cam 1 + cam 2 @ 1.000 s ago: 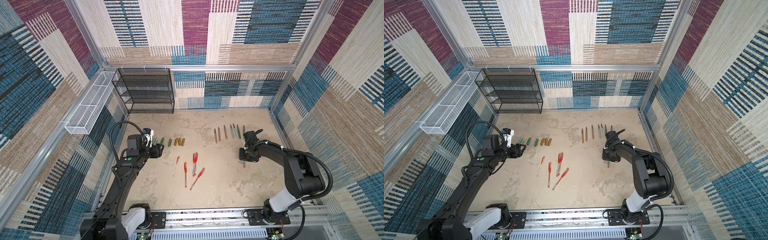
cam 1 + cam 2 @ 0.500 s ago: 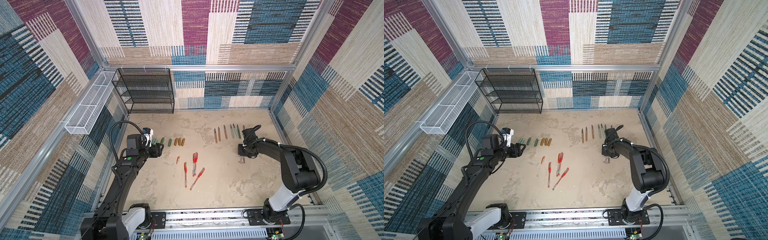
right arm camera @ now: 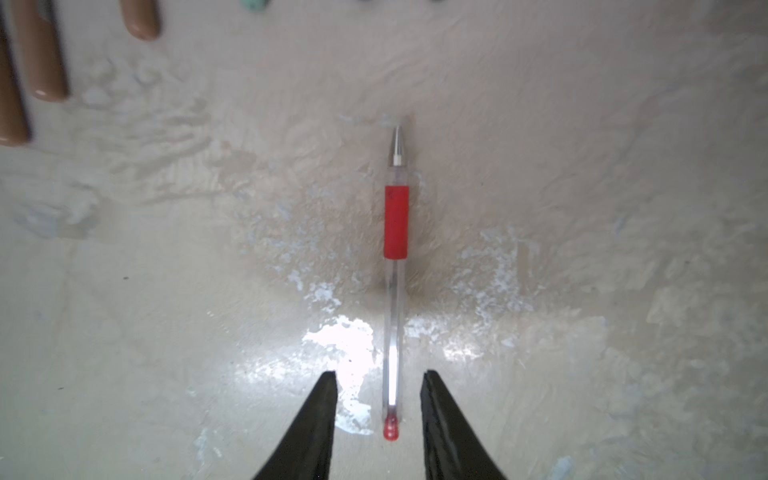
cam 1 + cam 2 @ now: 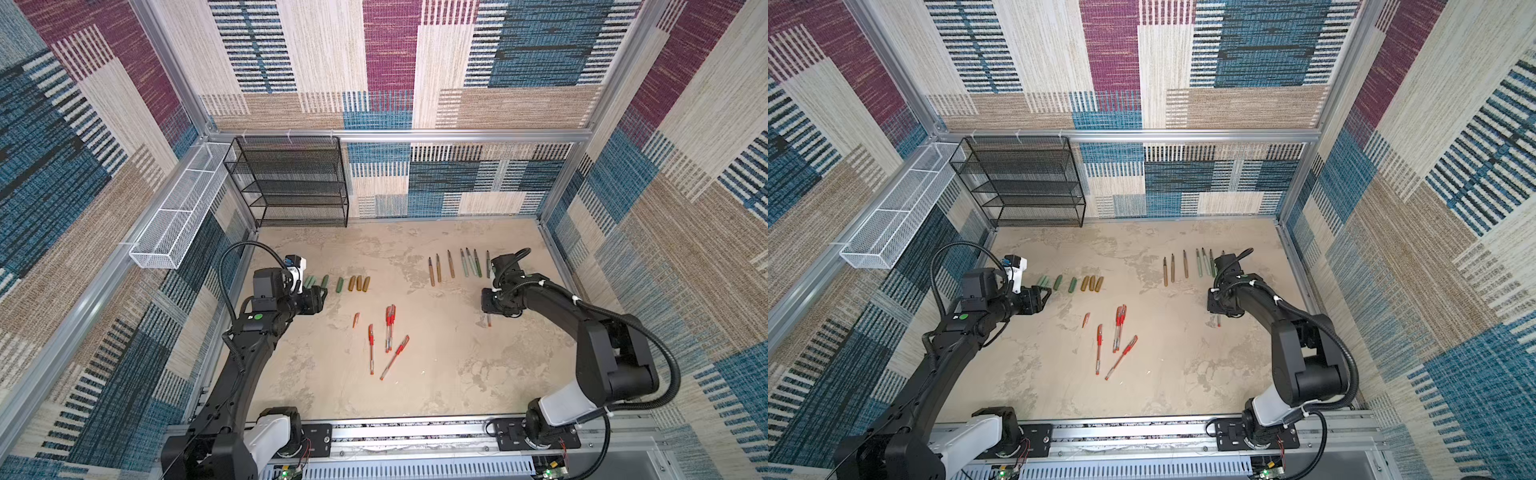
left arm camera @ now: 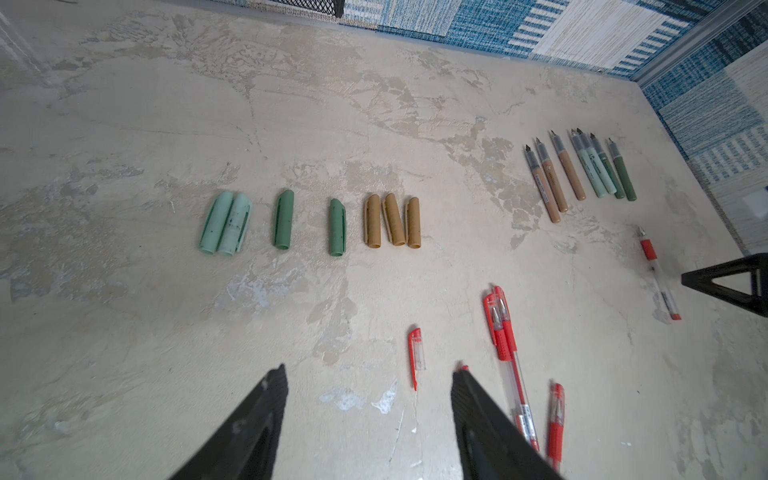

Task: Open the pen caps
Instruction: 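Move the open right gripper toward the pile of red pens, then grasp another red gel pen by its barrel with the right gripper and lift, then raise the red pen cap-first toward the left gripper while left reaches for the cap, then close the left gripper on the red cap and pull it off the pen, then lower the red cap beside the other red cap with left while right carries pen away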

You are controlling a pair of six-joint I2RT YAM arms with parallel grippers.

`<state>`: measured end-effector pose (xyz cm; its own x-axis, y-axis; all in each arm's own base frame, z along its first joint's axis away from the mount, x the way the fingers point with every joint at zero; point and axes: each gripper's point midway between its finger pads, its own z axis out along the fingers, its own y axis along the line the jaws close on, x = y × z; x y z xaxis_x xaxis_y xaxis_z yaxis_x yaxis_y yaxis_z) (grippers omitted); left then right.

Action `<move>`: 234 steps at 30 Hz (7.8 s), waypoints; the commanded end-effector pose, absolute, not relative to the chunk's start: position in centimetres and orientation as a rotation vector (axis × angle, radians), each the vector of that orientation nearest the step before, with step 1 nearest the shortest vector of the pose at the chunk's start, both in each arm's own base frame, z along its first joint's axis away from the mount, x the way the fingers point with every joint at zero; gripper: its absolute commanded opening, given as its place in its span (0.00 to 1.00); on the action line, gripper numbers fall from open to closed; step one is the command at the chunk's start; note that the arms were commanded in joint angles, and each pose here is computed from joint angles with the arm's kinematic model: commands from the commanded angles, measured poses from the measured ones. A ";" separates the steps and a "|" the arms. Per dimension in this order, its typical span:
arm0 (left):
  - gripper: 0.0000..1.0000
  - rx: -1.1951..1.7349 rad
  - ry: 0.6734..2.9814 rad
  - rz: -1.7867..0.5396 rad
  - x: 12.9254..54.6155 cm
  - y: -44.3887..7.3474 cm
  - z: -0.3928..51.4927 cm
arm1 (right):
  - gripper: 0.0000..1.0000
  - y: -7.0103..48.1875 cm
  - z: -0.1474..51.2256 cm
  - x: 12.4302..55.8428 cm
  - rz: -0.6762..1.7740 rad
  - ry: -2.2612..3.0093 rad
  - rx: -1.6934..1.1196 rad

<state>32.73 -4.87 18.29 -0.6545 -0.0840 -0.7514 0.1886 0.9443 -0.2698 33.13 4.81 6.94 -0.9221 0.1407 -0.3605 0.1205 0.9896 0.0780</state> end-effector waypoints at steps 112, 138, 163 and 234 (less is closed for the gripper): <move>0.42 0.384 2.083 -1.315 28.0 -18.5 22.0 | 0.05 41.5 21.0 23.3 0.845 2.131 -0.610; 0.00 0.333 2.076 -1.287 28.8 -17.7 22.3 | 0.00 40.9 15.8 22.3 0.814 2.235 -0.639; 0.00 0.123 2.300 -0.760 32.5 -9.5 17.3 | 0.00 32.0 11.9 20.8 0.685 2.374 -0.431; 0.51 0.259 2.308 -0.439 31.8 -8.6 16.0 | 0.00 16.9 10.8 28.0 0.379 2.567 0.039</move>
<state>31.57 -9.22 14.72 -0.7389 0.0578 -0.6713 0.2990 0.9210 -0.2498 27.86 16.79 11.28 -0.8332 0.1468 -0.5331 -0.0119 0.9591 0.2827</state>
